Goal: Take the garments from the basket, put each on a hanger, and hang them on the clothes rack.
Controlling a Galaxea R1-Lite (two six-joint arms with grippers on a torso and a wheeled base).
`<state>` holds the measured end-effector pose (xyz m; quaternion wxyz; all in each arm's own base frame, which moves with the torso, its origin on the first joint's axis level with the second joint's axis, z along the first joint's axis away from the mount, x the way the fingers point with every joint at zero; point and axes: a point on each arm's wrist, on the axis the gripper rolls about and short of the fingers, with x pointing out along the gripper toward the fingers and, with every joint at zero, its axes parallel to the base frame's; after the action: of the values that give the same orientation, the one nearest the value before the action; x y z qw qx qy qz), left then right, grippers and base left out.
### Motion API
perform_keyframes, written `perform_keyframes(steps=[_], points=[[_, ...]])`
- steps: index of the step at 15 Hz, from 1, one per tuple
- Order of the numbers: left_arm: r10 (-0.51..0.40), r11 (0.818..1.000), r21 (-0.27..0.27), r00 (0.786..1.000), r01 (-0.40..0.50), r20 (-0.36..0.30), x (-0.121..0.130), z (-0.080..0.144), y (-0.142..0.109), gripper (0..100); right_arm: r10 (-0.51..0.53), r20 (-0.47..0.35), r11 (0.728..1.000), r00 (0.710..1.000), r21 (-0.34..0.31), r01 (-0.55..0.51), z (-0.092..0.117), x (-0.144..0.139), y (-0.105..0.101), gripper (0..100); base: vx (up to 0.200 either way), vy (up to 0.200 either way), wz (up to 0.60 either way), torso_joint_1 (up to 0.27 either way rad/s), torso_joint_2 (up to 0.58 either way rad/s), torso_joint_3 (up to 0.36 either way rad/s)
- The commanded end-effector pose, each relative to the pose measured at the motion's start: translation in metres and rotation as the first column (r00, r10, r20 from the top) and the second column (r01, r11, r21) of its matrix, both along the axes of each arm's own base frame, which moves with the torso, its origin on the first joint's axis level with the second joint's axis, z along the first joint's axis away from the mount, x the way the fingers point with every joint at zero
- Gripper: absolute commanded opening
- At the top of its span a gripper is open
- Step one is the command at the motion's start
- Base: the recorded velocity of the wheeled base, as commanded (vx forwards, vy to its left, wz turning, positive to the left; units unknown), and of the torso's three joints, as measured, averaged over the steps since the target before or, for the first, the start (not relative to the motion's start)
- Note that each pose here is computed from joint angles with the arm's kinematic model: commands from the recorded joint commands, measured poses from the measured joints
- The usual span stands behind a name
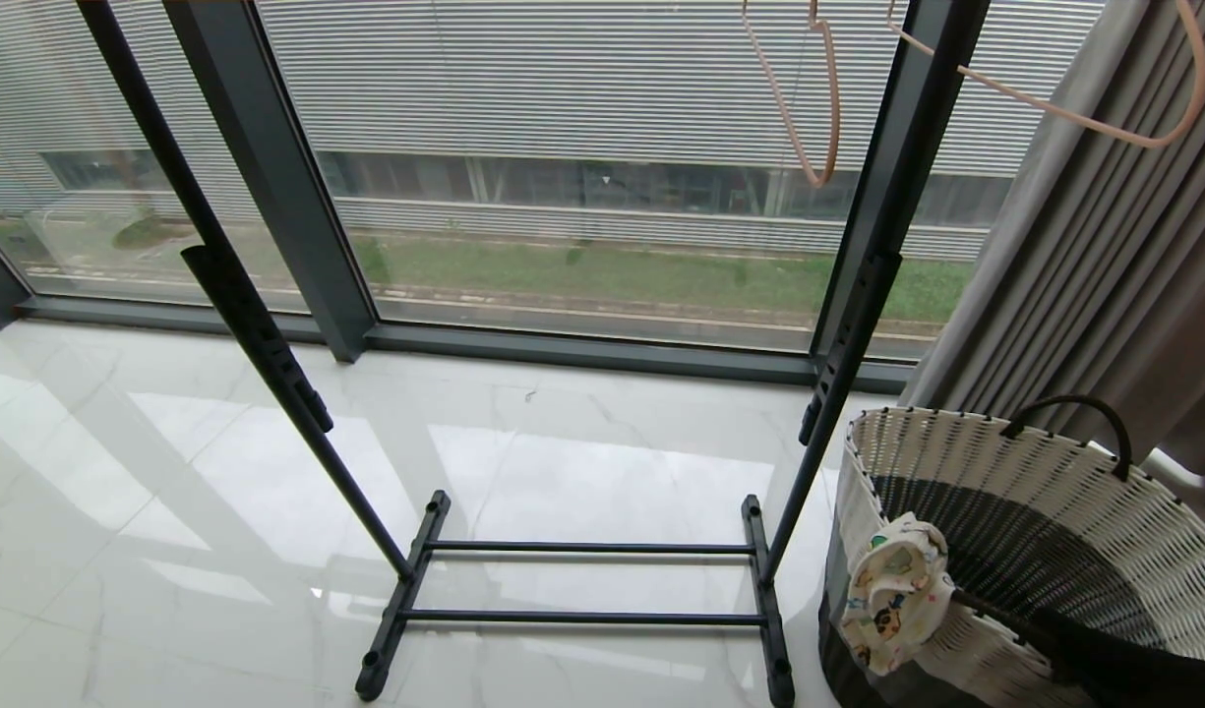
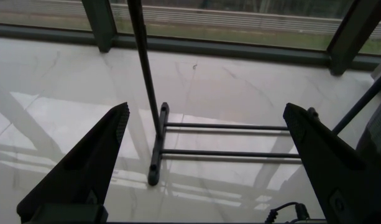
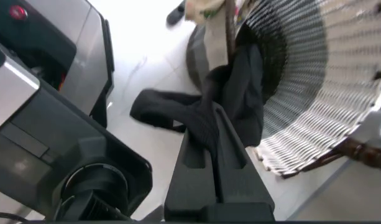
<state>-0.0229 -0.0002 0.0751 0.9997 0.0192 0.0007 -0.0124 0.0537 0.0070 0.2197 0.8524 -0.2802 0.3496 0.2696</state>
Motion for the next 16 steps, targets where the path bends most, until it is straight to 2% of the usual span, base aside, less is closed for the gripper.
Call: perform_keyframes(steps=[1, 3, 9, 11, 16], points=[[0.000, 1.000, 0.009, 1.000, 0.000, -0.001, 0.000, 0.000, 0.000, 100, 0.049, 0.142, 0.999, 0.989, 0.013, -0.051, 0.020, -0.023, 0.001, 0, -0.200, 0.000, 0.00, -0.002, 0.00, 0.002], [0.000, 0.999, 0.038, 1.000, 0.000, 0.001, 0.000, 0.000, 0.000, 100, 0.096, 0.143, 0.995, 0.985, 0.013, -0.099, 0.020, -0.024, 0.002, 0, -0.200, 0.000, 0.00, 0.007, 0.00, 0.002], [0.000, 0.999, 0.041, 1.000, 0.000, 0.001, 0.000, 0.000, 0.000, 100, 0.176, 0.125, 0.984, 0.976, 0.015, -0.180, 0.024, -0.013, 0.007, 0, -0.200, 0.000, 0.00, 0.003, 0.00, 0.004], [-0.003, 0.998, 0.067, 1.000, 0.003, 0.001, 0.000, 0.000, 0.000, 100, 0.221, 0.146, 0.974, 0.964, 0.017, -0.226, 0.027, 0.001, 0.013, 0, 0.000, 0.000, 0.00, 0.000, 0.00, 0.000], [-0.003, 0.998, 0.066, 1.000, 0.003, 0.002, 0.000, 0.000, 0.000, 100, 0.331, 0.129, 0.940, 0.935, 0.042, -0.339, 0.026, 0.034, 0.035, 0, 0.000, 0.000, 0.00, 0.000, 0.00, 0.000]])
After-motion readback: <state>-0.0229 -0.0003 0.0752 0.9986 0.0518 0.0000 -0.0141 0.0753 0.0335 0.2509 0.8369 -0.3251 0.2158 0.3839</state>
